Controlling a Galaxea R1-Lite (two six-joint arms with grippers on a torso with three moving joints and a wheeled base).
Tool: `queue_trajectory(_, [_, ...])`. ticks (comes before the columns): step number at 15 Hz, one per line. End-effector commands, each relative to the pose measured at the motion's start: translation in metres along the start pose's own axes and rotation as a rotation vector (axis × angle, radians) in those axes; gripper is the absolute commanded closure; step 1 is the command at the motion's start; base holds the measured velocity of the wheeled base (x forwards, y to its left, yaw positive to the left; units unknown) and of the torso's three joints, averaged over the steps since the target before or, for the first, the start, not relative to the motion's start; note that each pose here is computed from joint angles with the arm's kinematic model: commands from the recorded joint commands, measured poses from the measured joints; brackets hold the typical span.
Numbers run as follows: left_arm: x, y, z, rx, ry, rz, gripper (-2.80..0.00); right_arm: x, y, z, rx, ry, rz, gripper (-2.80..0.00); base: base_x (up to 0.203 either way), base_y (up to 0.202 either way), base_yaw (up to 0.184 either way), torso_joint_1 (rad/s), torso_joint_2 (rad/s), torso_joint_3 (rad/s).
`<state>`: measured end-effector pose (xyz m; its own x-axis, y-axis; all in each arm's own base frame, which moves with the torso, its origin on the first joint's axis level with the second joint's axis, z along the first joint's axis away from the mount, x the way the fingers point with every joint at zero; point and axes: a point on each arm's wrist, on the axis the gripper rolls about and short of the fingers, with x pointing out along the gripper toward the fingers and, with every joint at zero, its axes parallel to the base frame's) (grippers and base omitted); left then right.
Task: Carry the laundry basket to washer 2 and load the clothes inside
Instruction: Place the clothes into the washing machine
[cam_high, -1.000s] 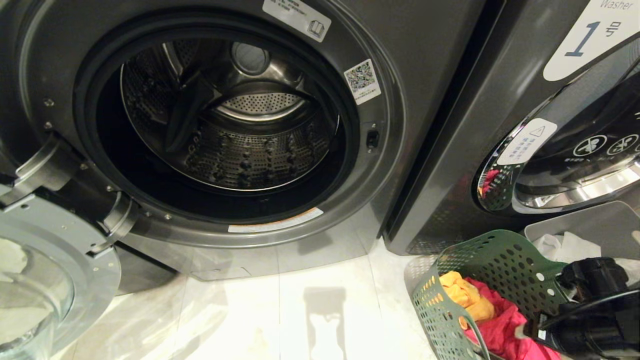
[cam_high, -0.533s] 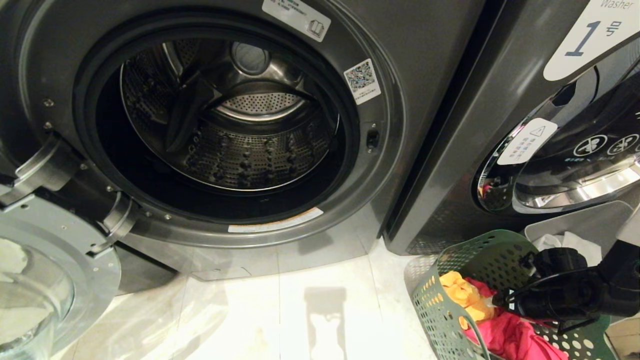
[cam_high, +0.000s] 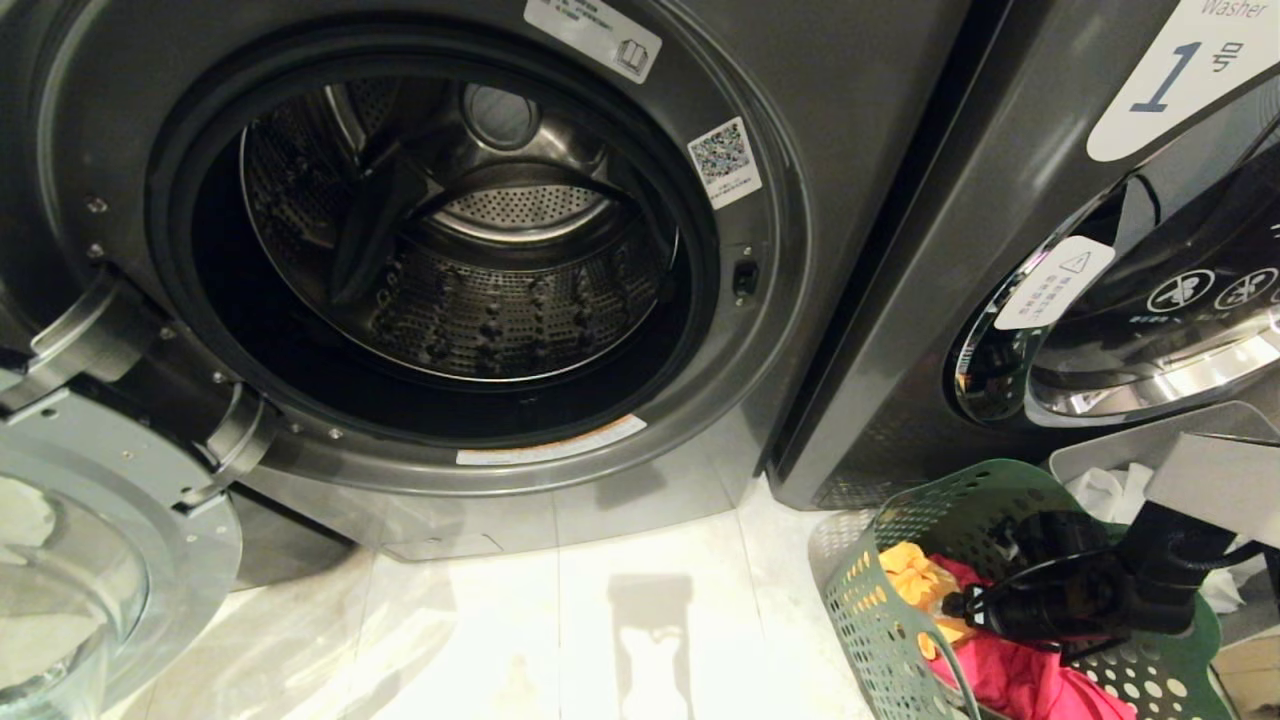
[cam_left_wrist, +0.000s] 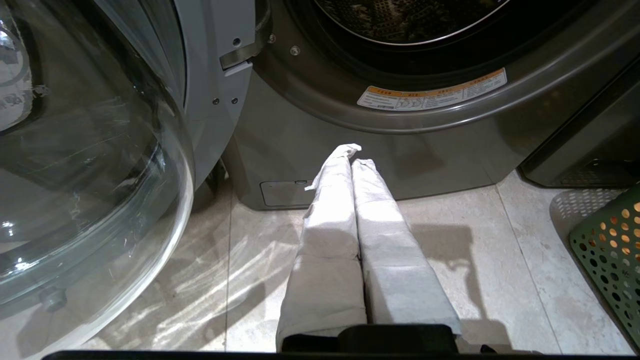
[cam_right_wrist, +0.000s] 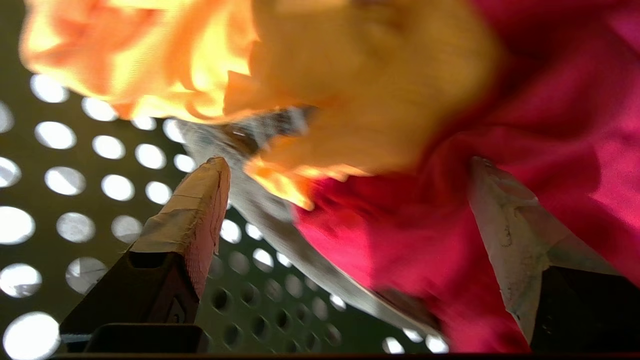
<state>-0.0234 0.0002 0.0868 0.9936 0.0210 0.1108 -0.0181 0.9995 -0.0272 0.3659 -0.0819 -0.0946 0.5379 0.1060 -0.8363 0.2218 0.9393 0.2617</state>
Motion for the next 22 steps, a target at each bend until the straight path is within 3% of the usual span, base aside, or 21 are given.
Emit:
queue_trajectory(1, [0.002, 0.000, -0.011, 0.000, 0.041, 0.001, 0.00, 0.018, 0.014, -0.006, -0.011, 0.000, 0.009, -2.80, 0.000, 0.000, 0.000, 0.000, 0.00, 0.000])
queue_trajectory(7, [0.002, 0.000, -0.011, 0.000, 0.039, 0.001, 0.00, 0.045, 0.037, -0.002, 0.071, -0.084, -0.199, -2.80, 0.000, 0.000, 0.000, 0.000, 0.00, 0.000])
queue_trajectory(11, [0.002, 0.000, -0.011, 0.000, 0.039, 0.002, 0.00, 0.058, 0.035, -0.002, 0.101, -0.111, -0.251, -2.80, 0.000, 0.000, 0.000, 0.000, 0.00, 0.000])
queue_trajectory(22, [0.002, 0.000, -0.011, 0.000, 0.039, 0.003, 0.00, 0.088, 0.027, -0.009, 0.100, -0.089, -0.247, -2.80, 0.000, 0.000, 0.000, 0.000, 0.00, 0.000])
